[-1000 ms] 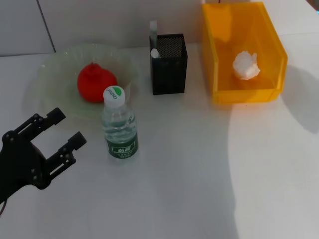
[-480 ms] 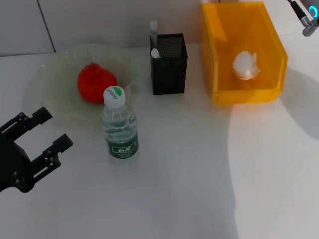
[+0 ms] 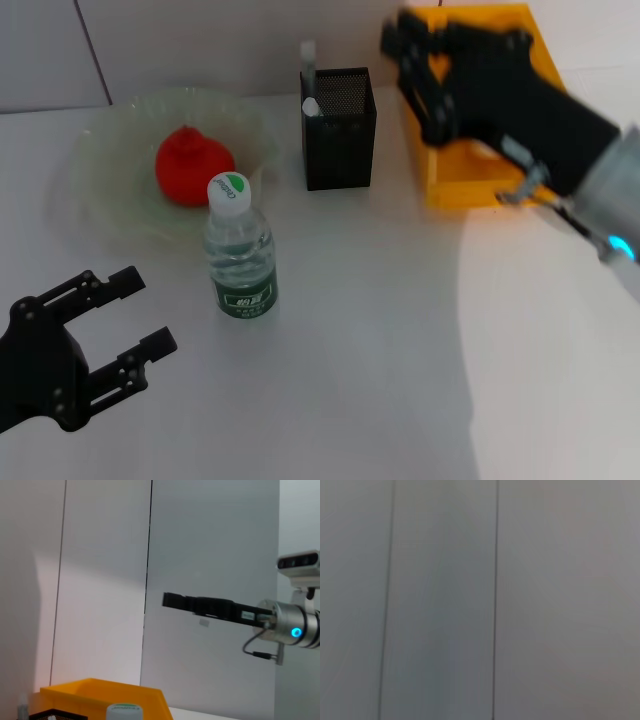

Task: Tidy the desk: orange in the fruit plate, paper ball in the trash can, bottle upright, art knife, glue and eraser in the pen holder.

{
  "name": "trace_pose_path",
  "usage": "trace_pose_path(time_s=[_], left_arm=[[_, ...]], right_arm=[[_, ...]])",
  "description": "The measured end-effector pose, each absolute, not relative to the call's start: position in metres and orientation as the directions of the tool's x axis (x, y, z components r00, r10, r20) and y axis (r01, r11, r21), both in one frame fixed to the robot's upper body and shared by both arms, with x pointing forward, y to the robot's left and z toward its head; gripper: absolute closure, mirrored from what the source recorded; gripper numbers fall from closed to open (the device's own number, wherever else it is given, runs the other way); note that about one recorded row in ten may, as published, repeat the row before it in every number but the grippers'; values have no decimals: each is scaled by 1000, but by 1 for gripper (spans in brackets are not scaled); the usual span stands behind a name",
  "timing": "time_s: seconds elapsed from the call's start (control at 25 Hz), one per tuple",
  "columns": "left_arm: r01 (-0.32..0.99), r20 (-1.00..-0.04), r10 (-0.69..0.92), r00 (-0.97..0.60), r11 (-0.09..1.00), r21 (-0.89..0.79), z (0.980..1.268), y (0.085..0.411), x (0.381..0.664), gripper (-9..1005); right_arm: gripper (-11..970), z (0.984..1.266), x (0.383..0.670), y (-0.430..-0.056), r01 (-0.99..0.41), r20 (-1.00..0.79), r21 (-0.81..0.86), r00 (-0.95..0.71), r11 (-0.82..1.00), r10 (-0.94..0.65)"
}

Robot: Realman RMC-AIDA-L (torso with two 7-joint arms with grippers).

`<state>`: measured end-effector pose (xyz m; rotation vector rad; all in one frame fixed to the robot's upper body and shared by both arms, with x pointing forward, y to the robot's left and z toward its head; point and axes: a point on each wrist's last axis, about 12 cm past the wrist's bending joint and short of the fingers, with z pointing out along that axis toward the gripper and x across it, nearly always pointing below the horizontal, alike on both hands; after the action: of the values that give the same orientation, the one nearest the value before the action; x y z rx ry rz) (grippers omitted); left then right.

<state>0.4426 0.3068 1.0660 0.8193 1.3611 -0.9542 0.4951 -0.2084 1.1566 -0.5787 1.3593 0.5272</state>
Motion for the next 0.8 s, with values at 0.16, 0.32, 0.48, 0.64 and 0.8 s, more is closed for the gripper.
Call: trace_pose_path(time_s=[0.16,0.32,0.48,0.64,0.8], left_arm=[[914,-997,-76,-32,401,-60,1067,304,447,325],[930,-997,-59,-40,364,-59,1067,297,451,325],[950,-998,-32,-63,303,-70,1066,287,454,326],[965,-996,2,-85,249,-81,1062,276,456,326],[967,-994,14,-107,236,-100,1060,272,457,326]], right_arm=[[801,1134,465,-253,-762,-981,97,35,641,190],[773,1113,445,-276,-802,-973,166,-37,573,229],[745,1097,446,-276,-838,-982,189,-150,512,117],[639,1086,458,-277,-861,-964,232,-266,453,-12],[476,1082,462,-277,-898,-958,250,-284,363,-42]])
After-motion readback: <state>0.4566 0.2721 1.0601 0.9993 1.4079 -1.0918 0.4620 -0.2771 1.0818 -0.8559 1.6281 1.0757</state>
